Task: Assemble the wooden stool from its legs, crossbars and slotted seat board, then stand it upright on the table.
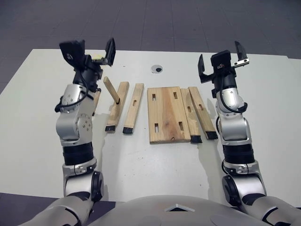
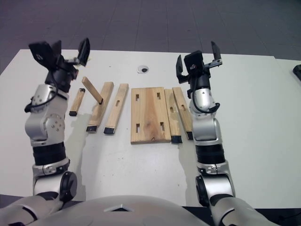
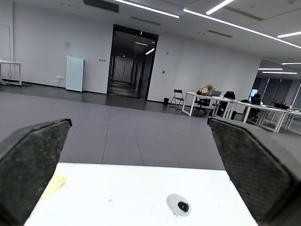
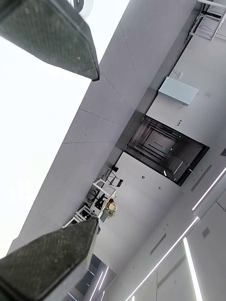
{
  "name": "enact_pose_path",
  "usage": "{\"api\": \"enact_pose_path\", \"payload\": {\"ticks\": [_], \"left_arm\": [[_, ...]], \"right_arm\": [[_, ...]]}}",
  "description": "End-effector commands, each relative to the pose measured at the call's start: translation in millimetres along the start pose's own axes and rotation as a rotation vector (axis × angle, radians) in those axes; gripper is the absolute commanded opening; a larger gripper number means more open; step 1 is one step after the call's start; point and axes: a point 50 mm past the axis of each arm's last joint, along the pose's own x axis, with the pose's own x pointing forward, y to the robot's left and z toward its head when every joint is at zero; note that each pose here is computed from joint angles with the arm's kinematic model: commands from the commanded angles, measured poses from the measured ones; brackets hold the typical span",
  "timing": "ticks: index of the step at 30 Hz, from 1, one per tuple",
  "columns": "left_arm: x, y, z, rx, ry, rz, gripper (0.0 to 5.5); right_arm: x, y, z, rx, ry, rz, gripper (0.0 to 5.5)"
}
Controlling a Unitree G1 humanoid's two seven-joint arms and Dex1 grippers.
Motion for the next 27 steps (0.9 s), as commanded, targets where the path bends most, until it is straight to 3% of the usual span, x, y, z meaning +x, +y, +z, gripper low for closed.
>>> {"api": "enact_pose_path", "payload": {"ticks": [1,4,6,9,12,18,27], "left_arm": [[28.5,6.0,18.9,0.024,-0.038,0.028,5.38],[42.9,9.1,26.3,0.037,-0.042,0.037,5.38],[36.1,17.6,-11.5,0.129,0.152,0.05,5.38],[-0.2,29.6,-83.1,0.195,0.443,0.04,5.38],[-24.5,33.4,-124.0,0.167,0.555,0.035,5.38],[-2.5,19.7,-115.4,0.113,0.414,0.007,5.38],[-0.2,29.3,-83.3,0.139,0.288,0.047,5.38]], "right_arm": [[3.7,-1.1,2.3,0.015,-0.005,-0.01,5.4],[3.7,-1.0,3.2,0.016,-0.008,-0.011,5.4],[3.6,-1.7,3.8,0.018,-0.011,-0.015,5.4],[3.8,-1.4,2.7,0.02,-0.006,-0.017,5.4],[5.2,-1.4,2.0,0.021,-0.004,-0.013,5.4],[7.3,-4.6,1.4,0.012,-0.006,-0.005,5.4],[6.5,-2.5,0.3,0.015,-0.002,-0.004,5.4]]}}
